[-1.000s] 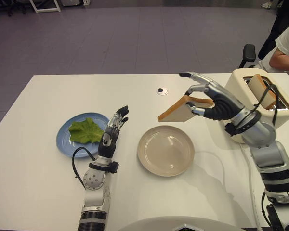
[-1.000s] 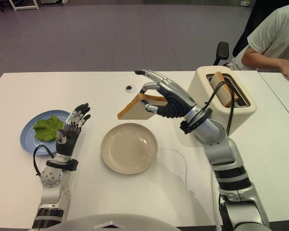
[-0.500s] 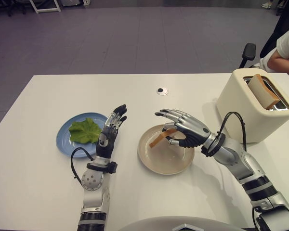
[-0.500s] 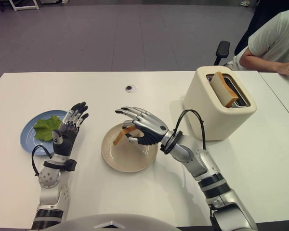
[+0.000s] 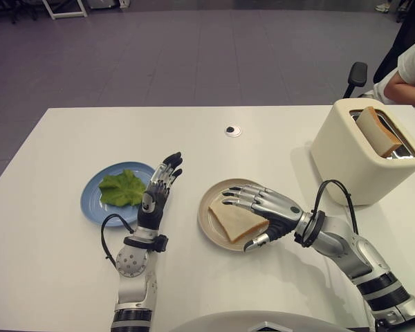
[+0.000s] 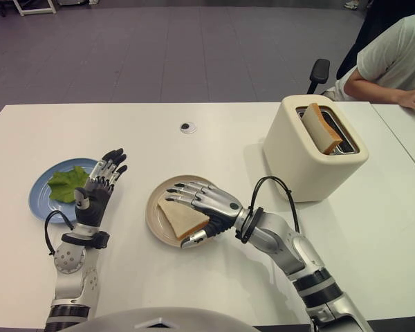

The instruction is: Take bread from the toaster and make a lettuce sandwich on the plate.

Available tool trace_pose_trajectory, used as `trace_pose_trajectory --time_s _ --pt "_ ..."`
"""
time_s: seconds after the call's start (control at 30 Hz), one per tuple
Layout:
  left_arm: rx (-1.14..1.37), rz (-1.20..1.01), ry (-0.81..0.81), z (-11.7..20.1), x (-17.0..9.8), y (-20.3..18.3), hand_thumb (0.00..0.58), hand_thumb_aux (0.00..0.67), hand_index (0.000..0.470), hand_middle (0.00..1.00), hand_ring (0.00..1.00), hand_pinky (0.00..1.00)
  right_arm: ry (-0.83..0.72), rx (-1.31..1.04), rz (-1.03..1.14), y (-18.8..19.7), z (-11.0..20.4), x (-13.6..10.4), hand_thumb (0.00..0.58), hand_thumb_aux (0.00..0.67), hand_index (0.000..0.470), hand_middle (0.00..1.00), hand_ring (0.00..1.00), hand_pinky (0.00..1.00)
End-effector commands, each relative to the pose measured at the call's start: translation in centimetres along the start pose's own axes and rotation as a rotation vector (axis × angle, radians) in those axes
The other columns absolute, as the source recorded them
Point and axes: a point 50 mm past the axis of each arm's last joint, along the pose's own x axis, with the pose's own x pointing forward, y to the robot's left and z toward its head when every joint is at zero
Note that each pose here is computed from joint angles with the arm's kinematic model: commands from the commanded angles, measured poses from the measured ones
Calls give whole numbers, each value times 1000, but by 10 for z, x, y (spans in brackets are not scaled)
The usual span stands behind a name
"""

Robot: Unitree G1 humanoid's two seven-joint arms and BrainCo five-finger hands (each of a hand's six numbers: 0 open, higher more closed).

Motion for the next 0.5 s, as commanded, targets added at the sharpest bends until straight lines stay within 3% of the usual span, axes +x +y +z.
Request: trace_pose_trajectory --time_s 0.03,0.2,0.3,0.37,0.5 --pt "19 -30 30 -3 -2 -4 0 0 0 0 0 0 29 4 -50 -17 -5 -6 0 0 0 0 0 0" --pt "87 -62 39 6 1 -5 0 0 0 0 0 0 124 66 -279 -72 -30 -31 0 0 0 0 0 0" --pt "232 -31 21 31 8 15 0 0 0 0 0 0 166 147 -335 -75 -40 -42 0 0 0 0 0 0" --pt "412 -24 19 52 12 33 0 0 0 0 0 0 189 186 -338 -70 -45 -46 0 0 0 0 0 0" --pt "912 -71 221 62 14 88 0 0 0 0 0 0 227 230 -341 -59 -53 -48 0 0 0 0 0 0"
